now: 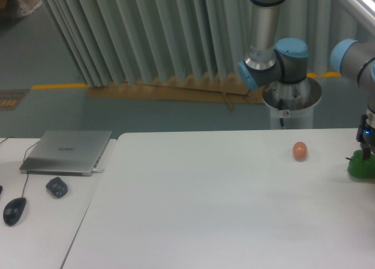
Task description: Place the red pepper on the table
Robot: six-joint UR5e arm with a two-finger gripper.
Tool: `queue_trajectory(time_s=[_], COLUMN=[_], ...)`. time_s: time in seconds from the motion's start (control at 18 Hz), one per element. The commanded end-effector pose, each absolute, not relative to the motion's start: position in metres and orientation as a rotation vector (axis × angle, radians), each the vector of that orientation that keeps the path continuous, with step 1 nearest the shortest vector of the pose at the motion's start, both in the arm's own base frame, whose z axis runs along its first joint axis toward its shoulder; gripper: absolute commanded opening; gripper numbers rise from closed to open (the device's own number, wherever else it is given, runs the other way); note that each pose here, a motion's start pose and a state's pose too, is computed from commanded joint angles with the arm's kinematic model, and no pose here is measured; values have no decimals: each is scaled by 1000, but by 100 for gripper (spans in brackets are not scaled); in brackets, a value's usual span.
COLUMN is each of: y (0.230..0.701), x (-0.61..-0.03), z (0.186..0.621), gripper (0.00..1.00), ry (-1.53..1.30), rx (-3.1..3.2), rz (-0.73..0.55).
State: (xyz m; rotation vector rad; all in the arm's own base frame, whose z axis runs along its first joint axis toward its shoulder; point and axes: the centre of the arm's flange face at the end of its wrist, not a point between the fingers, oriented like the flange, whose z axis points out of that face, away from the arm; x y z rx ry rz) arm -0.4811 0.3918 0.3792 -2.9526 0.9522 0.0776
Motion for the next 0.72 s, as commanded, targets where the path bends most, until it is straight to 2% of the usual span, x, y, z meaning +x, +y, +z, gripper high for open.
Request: queue_trajectory(time_s=[0.72], y=[387], x=[-481], z=[373], gripper=[100], ry=[926], rx=[-2943], rz=[52])
